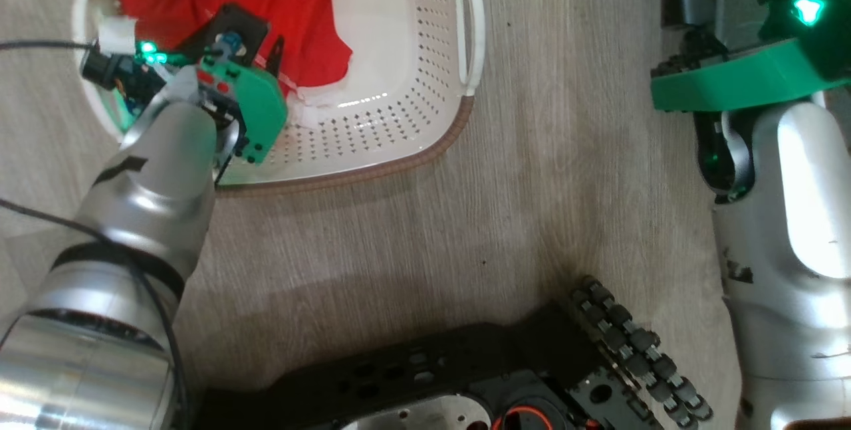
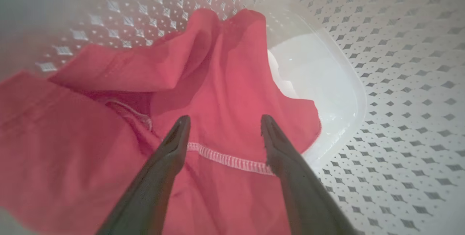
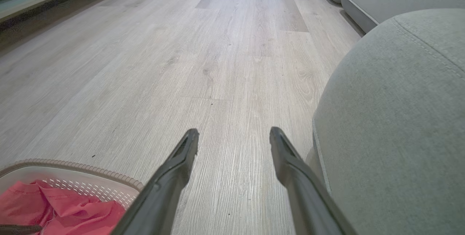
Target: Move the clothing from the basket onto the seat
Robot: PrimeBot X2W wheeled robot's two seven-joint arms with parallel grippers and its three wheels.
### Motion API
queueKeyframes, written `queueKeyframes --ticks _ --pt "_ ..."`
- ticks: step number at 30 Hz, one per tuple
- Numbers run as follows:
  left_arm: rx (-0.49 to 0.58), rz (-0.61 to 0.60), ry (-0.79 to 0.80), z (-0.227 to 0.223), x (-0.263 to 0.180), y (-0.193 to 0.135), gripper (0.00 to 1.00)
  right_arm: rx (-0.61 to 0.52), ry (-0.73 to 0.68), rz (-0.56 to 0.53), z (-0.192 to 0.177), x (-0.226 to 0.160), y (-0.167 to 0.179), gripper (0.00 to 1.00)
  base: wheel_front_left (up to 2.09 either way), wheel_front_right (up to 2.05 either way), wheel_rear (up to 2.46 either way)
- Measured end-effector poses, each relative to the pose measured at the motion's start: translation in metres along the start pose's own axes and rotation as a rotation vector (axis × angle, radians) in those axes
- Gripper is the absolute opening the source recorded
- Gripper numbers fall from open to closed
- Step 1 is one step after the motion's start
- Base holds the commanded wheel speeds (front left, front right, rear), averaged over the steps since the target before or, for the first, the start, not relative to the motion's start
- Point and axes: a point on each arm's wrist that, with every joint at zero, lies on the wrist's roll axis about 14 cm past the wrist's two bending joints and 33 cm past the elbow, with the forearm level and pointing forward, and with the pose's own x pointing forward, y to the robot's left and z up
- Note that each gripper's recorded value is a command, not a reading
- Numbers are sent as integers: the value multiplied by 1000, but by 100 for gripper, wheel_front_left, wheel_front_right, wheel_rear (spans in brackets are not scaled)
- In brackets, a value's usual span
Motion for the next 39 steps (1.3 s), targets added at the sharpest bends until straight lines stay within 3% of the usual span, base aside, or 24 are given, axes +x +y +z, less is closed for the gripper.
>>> queueKeyframes --ticks 10,20,28,29,30,31,39 --pt "101 -64 80 -19 16 -18 100 -19 -2 -28 -1 -2 -12 100 0 0 0" --pt "338 -49 183 -44 15 -10 100 -41 29 -63 -10 -16 -23 100 0 0 0" --pt "347 -33 171 -44 16 -7 100 -44 30 -71 -10 -18 -26 100 0 0 0" --pt "340 -30 171 -45 16 -6 76 -45 30 -72 -10 -18 -26 100 0 0 0" --pt "336 -29 173 -45 16 -5 9 -45 31 -72 -10 -18 -26 100 0 0 0" --pt "332 -30 169 -45 16 -5 0 -45 31 -72 -10 -18 -26 100 0 0 0" --pt "253 -31 129 -34 14 1 0 -20 2 -70 2 -13 -25 100 0 0 0"
